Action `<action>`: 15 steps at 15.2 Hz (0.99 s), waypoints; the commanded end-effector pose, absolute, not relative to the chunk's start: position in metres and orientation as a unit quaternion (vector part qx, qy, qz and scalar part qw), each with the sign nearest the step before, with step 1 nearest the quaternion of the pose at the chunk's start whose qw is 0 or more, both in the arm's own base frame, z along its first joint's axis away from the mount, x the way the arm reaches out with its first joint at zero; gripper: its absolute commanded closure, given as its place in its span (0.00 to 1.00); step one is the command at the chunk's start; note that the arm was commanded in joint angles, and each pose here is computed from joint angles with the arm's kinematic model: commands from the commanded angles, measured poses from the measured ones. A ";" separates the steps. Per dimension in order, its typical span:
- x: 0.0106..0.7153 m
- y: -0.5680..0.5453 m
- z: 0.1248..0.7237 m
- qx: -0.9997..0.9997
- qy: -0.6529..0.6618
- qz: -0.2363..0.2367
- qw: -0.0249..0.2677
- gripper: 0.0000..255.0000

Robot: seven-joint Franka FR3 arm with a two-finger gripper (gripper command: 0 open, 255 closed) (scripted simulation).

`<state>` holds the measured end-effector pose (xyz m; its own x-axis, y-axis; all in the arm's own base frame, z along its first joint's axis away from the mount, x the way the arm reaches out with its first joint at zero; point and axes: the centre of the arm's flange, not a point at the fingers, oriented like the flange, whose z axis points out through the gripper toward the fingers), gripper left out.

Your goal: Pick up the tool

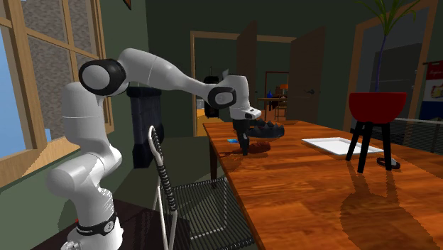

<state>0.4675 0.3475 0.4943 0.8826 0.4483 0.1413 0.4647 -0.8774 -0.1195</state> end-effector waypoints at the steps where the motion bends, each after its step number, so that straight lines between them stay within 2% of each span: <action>1: 0.468 0.347 0.494 -0.967 -0.236 -0.055 0.075 1.00; 6: 0.467 0.348 0.494 -0.967 -0.236 -0.055 0.075 1.00; 15: 0.467 0.348 0.542 -0.967 -0.236 -0.055 0.075 1.00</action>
